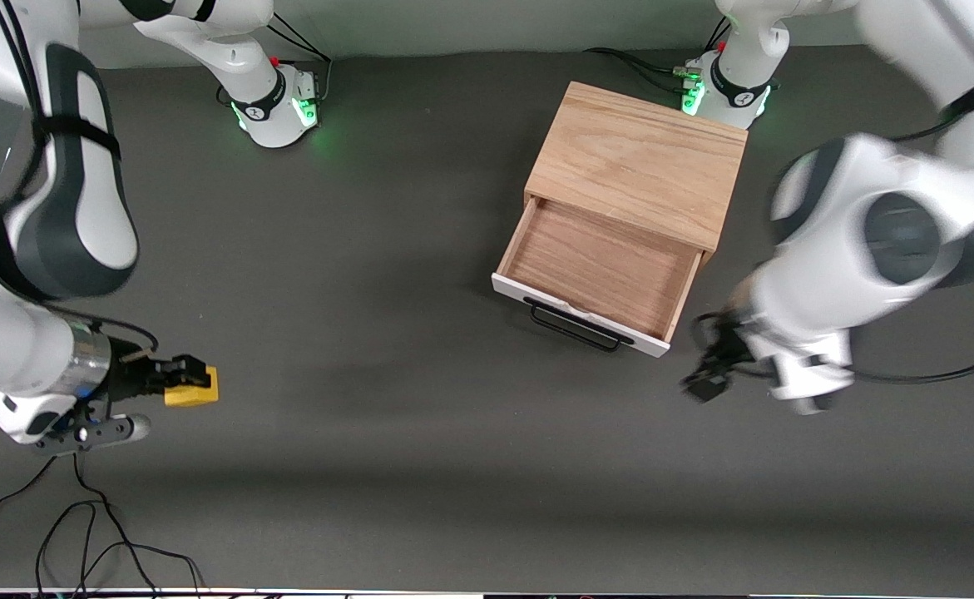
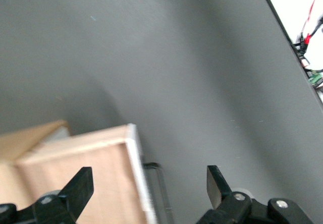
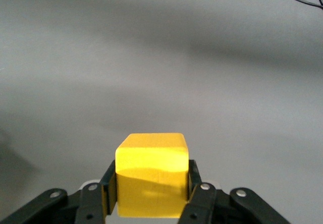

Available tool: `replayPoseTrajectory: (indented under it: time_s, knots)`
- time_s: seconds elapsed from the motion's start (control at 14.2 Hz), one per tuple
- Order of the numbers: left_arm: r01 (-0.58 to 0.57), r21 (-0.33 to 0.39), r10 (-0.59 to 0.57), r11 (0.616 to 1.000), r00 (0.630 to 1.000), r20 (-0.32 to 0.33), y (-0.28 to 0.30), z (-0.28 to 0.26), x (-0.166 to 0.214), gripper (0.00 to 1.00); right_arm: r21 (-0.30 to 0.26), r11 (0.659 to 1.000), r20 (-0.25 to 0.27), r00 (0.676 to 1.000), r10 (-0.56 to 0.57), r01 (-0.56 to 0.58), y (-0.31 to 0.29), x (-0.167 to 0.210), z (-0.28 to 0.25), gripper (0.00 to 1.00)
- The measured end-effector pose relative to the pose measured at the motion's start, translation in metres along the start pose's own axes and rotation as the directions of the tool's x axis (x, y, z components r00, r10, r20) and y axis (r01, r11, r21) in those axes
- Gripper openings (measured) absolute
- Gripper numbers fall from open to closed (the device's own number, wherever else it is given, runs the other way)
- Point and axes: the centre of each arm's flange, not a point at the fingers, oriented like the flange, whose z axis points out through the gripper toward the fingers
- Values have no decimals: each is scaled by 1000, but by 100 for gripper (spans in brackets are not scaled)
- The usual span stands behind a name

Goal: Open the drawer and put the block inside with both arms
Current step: 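Lift the yellow cube and carry it toward the open drawer with the right gripper, then lower the yellow cube into the drawer and open the right gripper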

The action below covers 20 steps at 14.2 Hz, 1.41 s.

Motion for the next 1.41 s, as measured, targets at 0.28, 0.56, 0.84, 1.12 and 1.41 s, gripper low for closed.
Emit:
replayPoseTrajectory:
  time_s: [0.28, 0.56, 0.84, 1.12, 1.41]
  knots:
    - [-231, 74, 228, 970, 972, 55, -66, -41, 55, 100, 4, 996, -12, 996, 90, -90, -104, -16, -38, 55]
    - [-480, 78, 470, 874, 875, 115, -120, -60, 90, 100, 16, 969, -27, 969, 247, -246, -241, -42, -33, 55]
    - [-687, 87, 679, 721, 726, 108, -155, -74, 87, 100, 81, 927, -67, 926, 373, -367, -339, -60, -10, 55]
    - [-795, 122, 799, 594, 600, 26, -169, -73, 66, 100, 107, 901, -57, 902, 428, -420, -428, -86, 41, 55]
    - [-799, 129, 803, 587, 595, 31, -179, -68, 71, 100, 148, 866, -56, 871, 489, -477, -473, -96, 79, 55]
